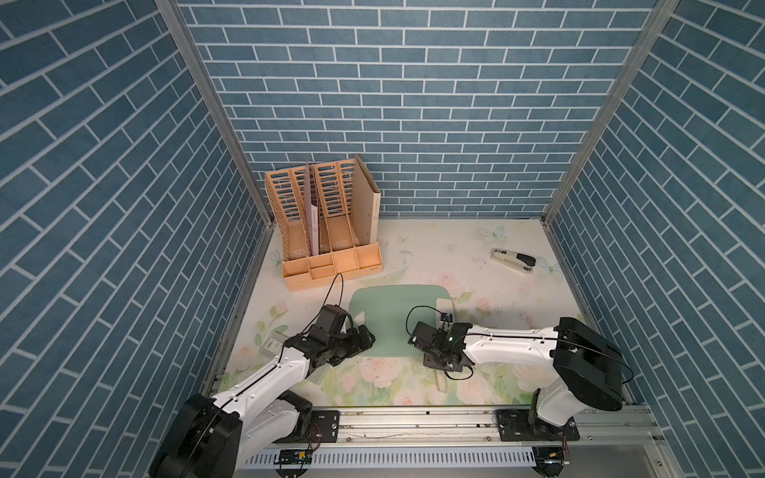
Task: Align the knife with the edge of the cutting board
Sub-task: Move the work surface to the center of the board.
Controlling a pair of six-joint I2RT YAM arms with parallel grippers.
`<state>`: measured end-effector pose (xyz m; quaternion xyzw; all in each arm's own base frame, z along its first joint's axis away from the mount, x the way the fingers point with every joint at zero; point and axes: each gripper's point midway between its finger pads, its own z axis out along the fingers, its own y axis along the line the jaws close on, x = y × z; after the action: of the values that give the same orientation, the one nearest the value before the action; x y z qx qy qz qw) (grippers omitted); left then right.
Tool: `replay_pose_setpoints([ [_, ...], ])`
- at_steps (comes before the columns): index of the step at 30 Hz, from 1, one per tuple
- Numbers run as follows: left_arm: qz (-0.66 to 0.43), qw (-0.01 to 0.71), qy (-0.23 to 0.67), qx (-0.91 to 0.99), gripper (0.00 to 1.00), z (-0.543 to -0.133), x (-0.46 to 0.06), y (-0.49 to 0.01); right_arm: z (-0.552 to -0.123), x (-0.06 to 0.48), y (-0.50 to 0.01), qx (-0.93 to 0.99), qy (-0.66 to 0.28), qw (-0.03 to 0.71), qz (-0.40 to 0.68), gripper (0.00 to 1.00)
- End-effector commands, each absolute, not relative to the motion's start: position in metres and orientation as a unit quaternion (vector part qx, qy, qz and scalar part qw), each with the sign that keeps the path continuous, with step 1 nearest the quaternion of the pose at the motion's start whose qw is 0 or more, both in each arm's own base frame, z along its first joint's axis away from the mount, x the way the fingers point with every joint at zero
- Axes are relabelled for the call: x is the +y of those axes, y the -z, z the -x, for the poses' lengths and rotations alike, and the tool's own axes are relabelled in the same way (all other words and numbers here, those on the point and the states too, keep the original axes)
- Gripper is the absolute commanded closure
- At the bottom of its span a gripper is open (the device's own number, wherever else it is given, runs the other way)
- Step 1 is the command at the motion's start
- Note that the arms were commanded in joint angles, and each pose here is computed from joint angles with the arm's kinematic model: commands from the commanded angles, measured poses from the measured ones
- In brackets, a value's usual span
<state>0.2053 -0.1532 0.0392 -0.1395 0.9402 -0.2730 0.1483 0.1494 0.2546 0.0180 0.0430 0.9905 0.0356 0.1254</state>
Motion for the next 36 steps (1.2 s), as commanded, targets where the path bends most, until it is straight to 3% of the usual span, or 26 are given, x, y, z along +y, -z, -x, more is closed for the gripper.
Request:
replay_pose_setpoints([
  [1, 0.132, 0.148, 0.248, 0.948, 0.06, -0.209, -0.150, -0.034, -0.145, 0.234, 0.003, 0.994, 0.014, 0.109, -0.026, 1.00],
  [21, 0.110, 0.166, 0.196, 0.960, 0.02, -0.230, -0.143, -0.034, -0.165, 0.225, -0.009, 0.992, 0.023, 0.123, -0.019, 1.00],
  [36, 0.094, 0.224, 0.164, 0.956, 0.00, -0.255, -0.130, -0.081, -0.167, 0.225, -0.032, 0.991, 0.017, 0.135, -0.004, 1.00],
])
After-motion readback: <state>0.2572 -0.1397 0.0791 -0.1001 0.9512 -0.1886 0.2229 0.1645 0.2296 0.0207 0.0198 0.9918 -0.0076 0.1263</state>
